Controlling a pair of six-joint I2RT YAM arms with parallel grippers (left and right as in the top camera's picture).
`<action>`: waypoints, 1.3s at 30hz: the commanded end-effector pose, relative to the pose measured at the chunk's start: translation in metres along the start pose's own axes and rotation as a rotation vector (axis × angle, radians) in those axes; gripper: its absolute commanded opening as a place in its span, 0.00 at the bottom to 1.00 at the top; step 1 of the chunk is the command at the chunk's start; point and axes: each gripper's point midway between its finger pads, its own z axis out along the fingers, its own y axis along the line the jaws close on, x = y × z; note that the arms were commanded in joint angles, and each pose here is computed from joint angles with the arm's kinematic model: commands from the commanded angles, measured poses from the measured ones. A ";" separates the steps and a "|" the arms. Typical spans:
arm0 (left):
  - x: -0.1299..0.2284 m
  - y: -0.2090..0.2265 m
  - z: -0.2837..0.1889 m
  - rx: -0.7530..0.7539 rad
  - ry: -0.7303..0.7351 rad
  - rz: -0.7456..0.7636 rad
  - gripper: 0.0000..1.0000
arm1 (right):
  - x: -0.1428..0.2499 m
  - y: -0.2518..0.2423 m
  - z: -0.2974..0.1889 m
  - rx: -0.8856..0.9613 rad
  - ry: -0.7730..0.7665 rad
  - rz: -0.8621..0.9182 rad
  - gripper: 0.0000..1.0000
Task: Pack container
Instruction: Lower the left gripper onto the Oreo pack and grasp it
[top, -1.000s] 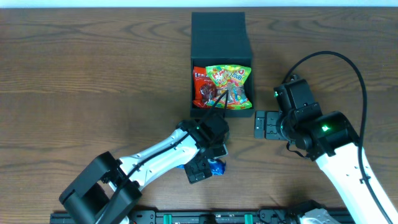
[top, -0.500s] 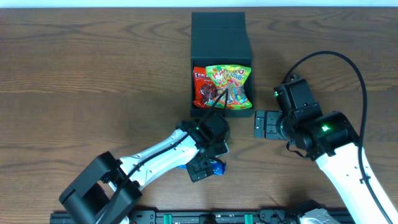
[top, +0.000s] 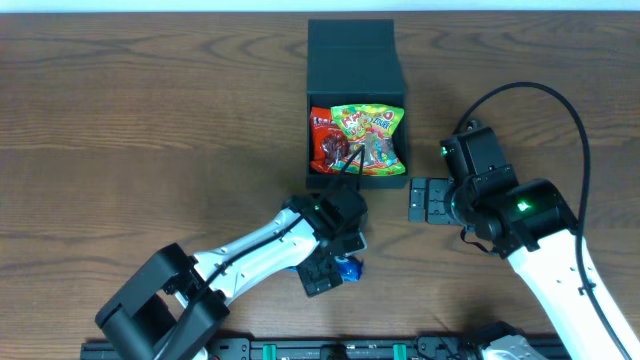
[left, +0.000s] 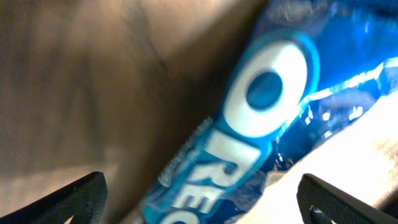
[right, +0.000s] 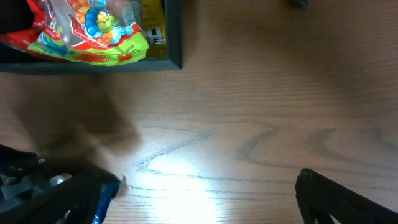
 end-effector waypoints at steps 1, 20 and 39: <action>0.008 -0.007 0.006 0.036 0.026 -0.013 0.98 | 0.000 -0.004 -0.001 0.014 -0.008 -0.006 0.99; 0.006 -0.007 0.008 0.034 0.011 -0.013 0.60 | 0.000 -0.004 -0.001 0.014 -0.009 -0.006 0.99; -0.017 -0.022 0.000 0.135 -0.080 -0.050 0.06 | -0.002 -0.003 -0.001 0.011 -0.013 -0.005 0.99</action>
